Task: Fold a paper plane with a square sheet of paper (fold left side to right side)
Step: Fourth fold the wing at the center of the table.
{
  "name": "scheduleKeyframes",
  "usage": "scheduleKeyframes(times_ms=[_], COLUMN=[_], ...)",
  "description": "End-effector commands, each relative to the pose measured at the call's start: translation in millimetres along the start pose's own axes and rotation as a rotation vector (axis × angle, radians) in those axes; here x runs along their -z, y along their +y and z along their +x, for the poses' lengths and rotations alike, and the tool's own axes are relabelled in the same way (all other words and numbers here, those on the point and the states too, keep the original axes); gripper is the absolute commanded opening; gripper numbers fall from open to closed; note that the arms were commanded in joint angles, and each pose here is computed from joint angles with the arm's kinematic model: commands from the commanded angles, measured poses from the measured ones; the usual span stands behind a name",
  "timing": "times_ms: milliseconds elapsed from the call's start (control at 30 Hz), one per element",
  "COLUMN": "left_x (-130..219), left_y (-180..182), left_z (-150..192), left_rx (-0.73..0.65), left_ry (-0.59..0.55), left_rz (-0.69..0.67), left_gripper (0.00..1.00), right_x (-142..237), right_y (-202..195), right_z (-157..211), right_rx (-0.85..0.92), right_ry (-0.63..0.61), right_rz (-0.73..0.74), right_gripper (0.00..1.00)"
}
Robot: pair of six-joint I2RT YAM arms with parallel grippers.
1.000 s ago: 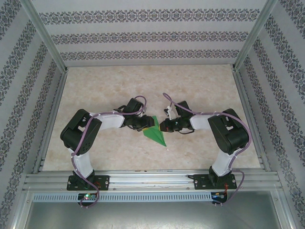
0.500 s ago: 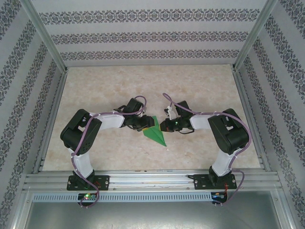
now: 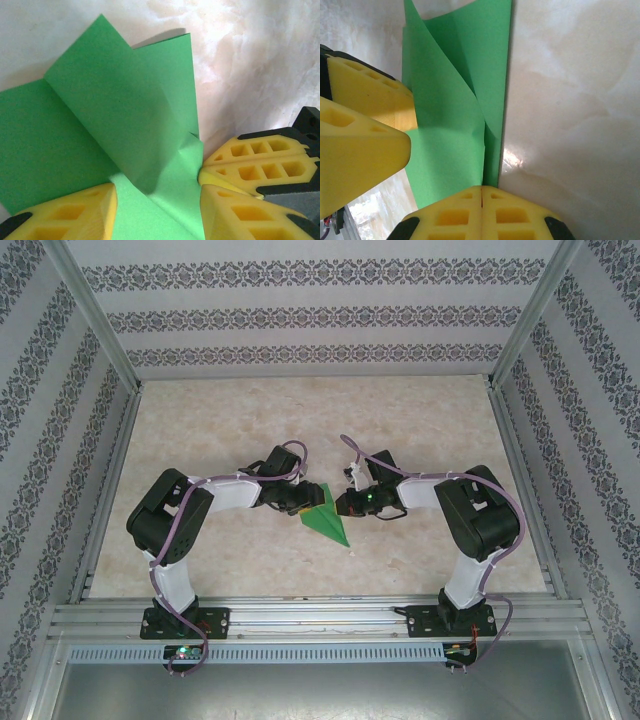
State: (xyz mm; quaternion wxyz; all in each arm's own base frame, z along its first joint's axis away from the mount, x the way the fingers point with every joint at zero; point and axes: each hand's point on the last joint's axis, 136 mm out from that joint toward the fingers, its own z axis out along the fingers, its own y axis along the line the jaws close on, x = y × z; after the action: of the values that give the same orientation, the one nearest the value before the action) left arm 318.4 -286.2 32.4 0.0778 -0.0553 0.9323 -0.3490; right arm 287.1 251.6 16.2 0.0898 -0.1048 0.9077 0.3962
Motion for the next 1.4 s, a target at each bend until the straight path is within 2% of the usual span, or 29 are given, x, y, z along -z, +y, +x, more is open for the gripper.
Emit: scheduleKeyframes(times_ms=[0,167,400,467,667,733,1000,1367], left_x=[4.0,14.9,36.3,37.2,20.0,14.9,-1.8,-20.3], left_y=[-14.8,-32.7,-36.6,-40.1,-48.8,-48.1,-37.0,-0.4], left_z=[1.2,-3.0,-4.1,-3.5,-2.8,-3.9,-6.2,5.9], left_rx=[-0.020,-0.032,-0.065,-0.069,-0.058,-0.059,-0.054,-0.015], left_ry=[0.002,-0.009,-0.040,-0.037,0.014,0.024,0.046,0.074], left_rz=[0.043,0.090,0.046,0.063,0.143,0.142,0.111,0.022], left_gripper=[0.48,0.50,0.50,0.46,0.18,0.14,0.11,0.06], right_x=[-12.5,-16.9,-17.6,-17.2,-15.8,-15.9,-15.4,-13.7], right_y=[-28.9,-33.7,-35.6,-36.1,-37.0,-36.9,-37.8,-41.0], right_z=[21.1,27.3,28.2,28.7,28.9,29.7,31.6,33.4], right_rx=[-0.028,-0.039,-0.045,-0.043,-0.040,-0.040,-0.038,-0.034], right_ry=[0.061,0.084,0.092,0.095,0.096,0.098,0.106,0.120], right_rz=[0.114,0.139,0.150,0.158,0.172,0.172,0.184,0.208], right_gripper=[0.00,0.00,0.00,0.00,0.00,0.00,0.00,0.00])
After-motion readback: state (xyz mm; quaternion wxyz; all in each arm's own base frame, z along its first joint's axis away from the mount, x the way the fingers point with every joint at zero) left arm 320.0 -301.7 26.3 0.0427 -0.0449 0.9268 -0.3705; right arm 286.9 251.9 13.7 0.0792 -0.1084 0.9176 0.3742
